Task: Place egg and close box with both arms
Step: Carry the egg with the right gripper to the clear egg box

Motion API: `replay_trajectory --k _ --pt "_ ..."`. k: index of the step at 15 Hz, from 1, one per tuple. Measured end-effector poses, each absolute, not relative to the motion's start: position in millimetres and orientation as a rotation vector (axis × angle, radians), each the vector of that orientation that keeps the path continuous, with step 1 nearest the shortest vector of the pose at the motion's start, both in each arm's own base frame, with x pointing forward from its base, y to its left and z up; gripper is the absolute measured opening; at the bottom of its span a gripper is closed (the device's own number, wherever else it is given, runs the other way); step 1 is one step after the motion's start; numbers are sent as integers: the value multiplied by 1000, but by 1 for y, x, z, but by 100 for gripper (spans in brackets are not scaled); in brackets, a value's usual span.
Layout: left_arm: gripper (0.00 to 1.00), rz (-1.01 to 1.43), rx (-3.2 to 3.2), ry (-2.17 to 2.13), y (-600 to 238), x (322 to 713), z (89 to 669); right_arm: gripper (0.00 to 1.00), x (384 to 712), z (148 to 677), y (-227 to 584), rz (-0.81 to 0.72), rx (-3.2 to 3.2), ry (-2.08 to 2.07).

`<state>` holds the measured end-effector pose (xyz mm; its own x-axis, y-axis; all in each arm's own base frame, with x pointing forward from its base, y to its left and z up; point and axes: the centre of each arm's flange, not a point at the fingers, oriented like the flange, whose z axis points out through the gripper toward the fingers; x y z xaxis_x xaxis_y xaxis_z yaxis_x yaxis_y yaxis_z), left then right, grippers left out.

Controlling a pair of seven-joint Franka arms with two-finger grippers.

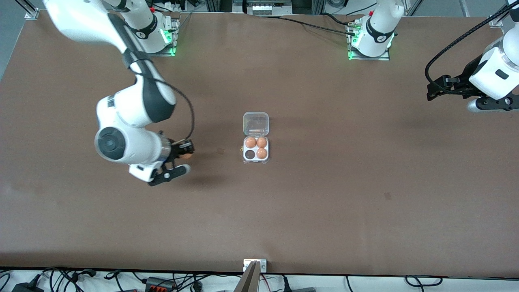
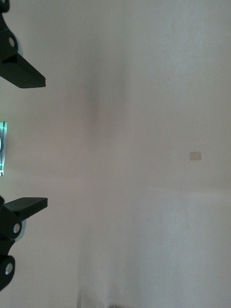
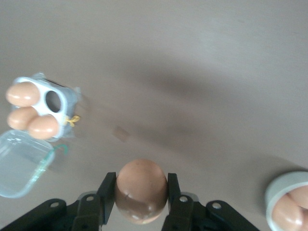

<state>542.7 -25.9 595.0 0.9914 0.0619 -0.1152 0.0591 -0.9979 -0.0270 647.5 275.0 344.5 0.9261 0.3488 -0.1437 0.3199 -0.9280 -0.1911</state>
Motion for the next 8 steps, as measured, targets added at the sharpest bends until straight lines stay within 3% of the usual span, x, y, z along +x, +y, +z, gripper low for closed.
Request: replay_trajectory --k 8 --pt "100 181 -3111 -98 -25 543 595 47 611 296 392 157 -2947 -274"
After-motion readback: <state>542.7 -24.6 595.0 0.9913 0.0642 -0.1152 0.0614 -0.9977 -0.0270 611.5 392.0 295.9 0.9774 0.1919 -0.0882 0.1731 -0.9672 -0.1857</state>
